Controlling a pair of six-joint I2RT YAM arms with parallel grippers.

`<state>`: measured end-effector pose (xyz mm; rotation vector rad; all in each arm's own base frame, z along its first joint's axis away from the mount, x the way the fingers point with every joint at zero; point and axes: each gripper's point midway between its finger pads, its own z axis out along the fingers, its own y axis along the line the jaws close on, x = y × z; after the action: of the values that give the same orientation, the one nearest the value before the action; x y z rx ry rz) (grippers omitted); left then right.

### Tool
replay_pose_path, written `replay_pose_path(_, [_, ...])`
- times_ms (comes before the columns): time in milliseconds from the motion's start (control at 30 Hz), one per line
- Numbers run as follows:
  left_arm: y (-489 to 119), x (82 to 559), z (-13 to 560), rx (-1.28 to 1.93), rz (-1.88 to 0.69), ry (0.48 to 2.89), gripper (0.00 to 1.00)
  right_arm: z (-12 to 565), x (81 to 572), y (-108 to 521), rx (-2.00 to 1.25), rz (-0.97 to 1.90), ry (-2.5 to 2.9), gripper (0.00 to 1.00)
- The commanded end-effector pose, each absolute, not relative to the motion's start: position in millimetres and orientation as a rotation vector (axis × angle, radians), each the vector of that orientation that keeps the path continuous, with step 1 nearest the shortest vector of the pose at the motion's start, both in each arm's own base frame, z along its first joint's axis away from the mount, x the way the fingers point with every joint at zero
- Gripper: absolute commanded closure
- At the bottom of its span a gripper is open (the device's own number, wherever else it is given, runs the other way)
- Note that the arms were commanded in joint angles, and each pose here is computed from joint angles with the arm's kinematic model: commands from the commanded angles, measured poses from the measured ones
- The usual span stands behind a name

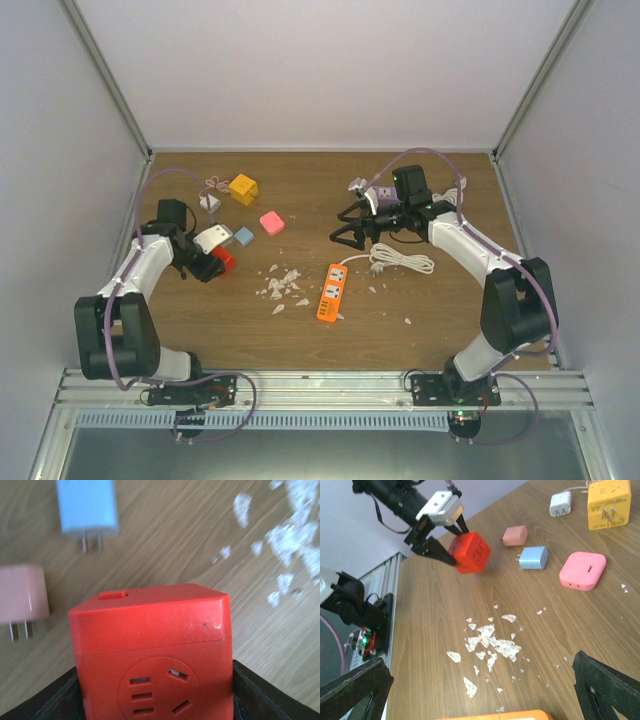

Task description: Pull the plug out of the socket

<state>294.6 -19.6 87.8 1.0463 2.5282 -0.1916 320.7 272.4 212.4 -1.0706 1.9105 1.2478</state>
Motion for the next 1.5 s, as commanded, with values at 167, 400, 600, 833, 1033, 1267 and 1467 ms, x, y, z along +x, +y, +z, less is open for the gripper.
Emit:
replay_pose_path(167, [23,294,55,0.992,-0.146,2.667,0.64,172,324,254,-1.284,0.943,1.959,0.01])
replay_pose_path(400, [33,294,41,0.977,-0.141,2.723,0.55,149,327,244,-1.4,0.795,1.978,0.0])
replay_pose_path(600, [31,295,49,0.971,-0.155,2.709,0.18,131,330,227,-1.533,0.61,1.977,0.0])
replay_pose_path(833, [25,306,72,0.937,-0.186,2.659,0.01,110,322,218,-1.748,0.455,1.861,0.0])
replay_pose_path(1033, [20,318,103,0.909,-0.192,2.59,0.01,77,320,214,-1.947,0.288,1.764,0.01])
replay_pose_path(1267, [17,324,130,0.905,-0.165,2.518,0.01,47,336,222,-1.993,0.248,1.782,0.12])
replay_pose_path(1467, [11,327,148,0.885,-0.189,2.475,0.01,16,354,218,-1.981,0.188,1.865,0.41])
